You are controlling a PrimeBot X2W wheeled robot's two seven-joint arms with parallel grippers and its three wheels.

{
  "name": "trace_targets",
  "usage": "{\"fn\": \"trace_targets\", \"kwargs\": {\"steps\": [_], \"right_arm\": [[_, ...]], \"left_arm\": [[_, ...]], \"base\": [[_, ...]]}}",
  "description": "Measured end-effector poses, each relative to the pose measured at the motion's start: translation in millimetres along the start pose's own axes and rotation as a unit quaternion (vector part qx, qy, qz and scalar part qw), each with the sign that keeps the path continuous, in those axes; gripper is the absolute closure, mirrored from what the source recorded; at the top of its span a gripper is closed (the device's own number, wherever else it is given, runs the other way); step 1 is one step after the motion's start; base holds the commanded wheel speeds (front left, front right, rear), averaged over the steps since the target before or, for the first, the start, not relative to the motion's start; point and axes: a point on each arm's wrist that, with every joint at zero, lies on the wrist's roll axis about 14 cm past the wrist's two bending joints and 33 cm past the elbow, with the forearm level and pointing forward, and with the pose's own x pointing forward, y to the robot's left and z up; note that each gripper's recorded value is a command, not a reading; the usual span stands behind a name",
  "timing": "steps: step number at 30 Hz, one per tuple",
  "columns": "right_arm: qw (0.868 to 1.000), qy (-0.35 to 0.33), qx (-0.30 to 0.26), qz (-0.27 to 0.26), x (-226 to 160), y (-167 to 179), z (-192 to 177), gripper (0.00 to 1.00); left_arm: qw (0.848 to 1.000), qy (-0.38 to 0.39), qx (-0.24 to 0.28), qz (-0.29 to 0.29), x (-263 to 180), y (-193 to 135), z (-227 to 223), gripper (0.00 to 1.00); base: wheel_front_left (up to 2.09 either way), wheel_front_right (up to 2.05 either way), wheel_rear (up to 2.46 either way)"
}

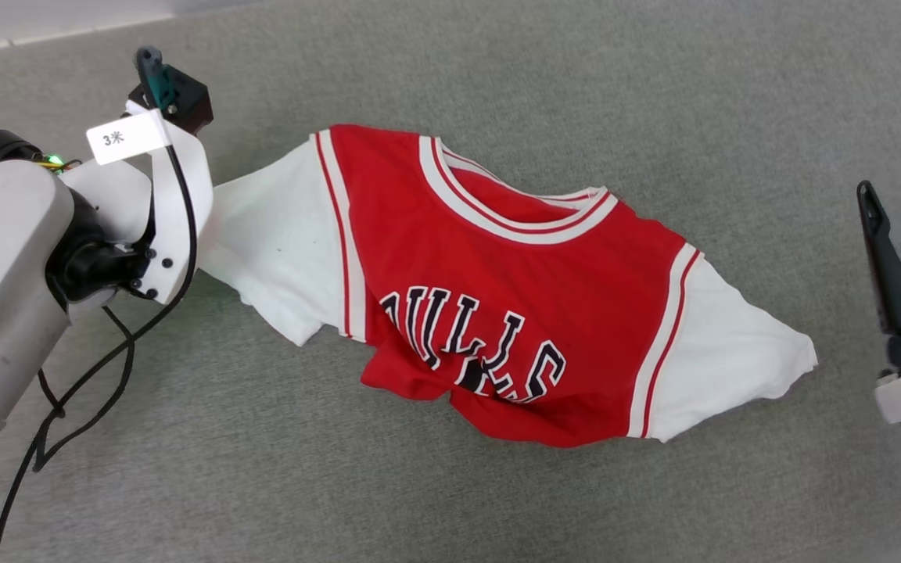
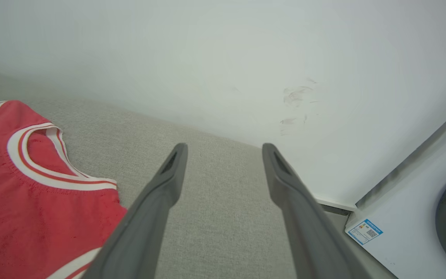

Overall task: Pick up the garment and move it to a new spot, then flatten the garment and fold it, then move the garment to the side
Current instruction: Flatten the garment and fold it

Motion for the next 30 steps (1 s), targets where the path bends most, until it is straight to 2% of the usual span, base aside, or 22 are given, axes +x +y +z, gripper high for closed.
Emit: {"fn": "trace_targets", "kwargs": {"steps": [4, 7, 9, 12, 15, 17, 18, 19, 23, 24, 25, 27, 28, 30], "right_arm": [[0.994, 0.088, -0.038, 0.045, 3, -5, -8, 0.00], [0.980, 0.174, -0.036, 0.093, 1, 1, -21, 0.00], [0.960, 0.248, -0.023, 0.126, -6, 7, -36, 0.00], [0.921, 0.355, -0.020, 0.160, -22, 9, -61, 0.00], [0.882, 0.435, -0.004, 0.184, -34, 16, -81, 0.00], [0.863, 0.467, -0.002, 0.194, -37, 21, -92, 0.00], [0.863, 0.467, -0.002, 0.194, -37, 21, -92, 0.00], [0.848, 0.490, 0.003, 0.201, -36, 26, -102, 0.00], [0.832, 0.512, 0.014, 0.212, -34, 41, -118, 0.00], [0.817, 0.532, 0.018, 0.222, -39, 52, -135, 0.00], [0.817, 0.532, 0.018, 0.222, -39, 52, -135, 0.00], [0.804, 0.547, 0.013, 0.233, -44, 63, -150, 0.00], [0.790, 0.564, 0.001, 0.241, -50, 69, -164, 0.00], [0.787, 0.567, 0.000, 0.243, -52, 71, -169, 0.00]], "left_arm": [[0.999, -0.030, -0.001, 0.013, -23, 4, 4, 1.00], [0.999, -0.040, -0.006, 0.021, -36, 8, 0, 1.00], [0.999, -0.042, -0.006, 0.026, -41, 9, -5, 1.00], [0.998, -0.046, -0.011, 0.029, -46, 12, -9, 1.00], [0.998, -0.047, -0.013, 0.027, -43, 12, -12, 1.00], [0.998, -0.050, -0.014, 0.024, -40, 12, -11, 1.00], [0.998, -0.050, -0.014, 0.024, -40, 12, -11, 1.00], [0.998, -0.051, -0.014, 0.024, -38, 14, -10, 1.00], [0.998, -0.052, -0.013, 0.022, -33, 16, -9, 1.00], [0.998, -0.054, -0.012, 0.019, -29, 15, -6, 1.00], [0.998, -0.054, -0.012, 0.019, -29, 15, -6, 1.00], [0.998, -0.053, -0.011, 0.017, -26, 16, -7, 1.00], [0.999, -0.049, -0.012, 0.017, -22, 18, -9, 1.00], [0.999, -0.047, -0.013, 0.016, -20, 18, -11, 1.00]], "base": [[0.00, 0.00, 0.00], [0.00, 0.00, 0.00], [0.00, 0.00, 0.00], [0.00, 0.00, 0.00], [0.00, 0.00, 0.00], [0.00, 0.00, 0.00], [0.00, 0.00, 0.00], [0.00, 0.00, 0.00], [0.00, 0.00, 0.00], [0.00, 0.00, 0.00], [0.00, 0.00, 0.00], [0.00, 0.00, 0.00], [0.00, 0.00, 0.00], [0.00, 0.00, 0.00]]}}
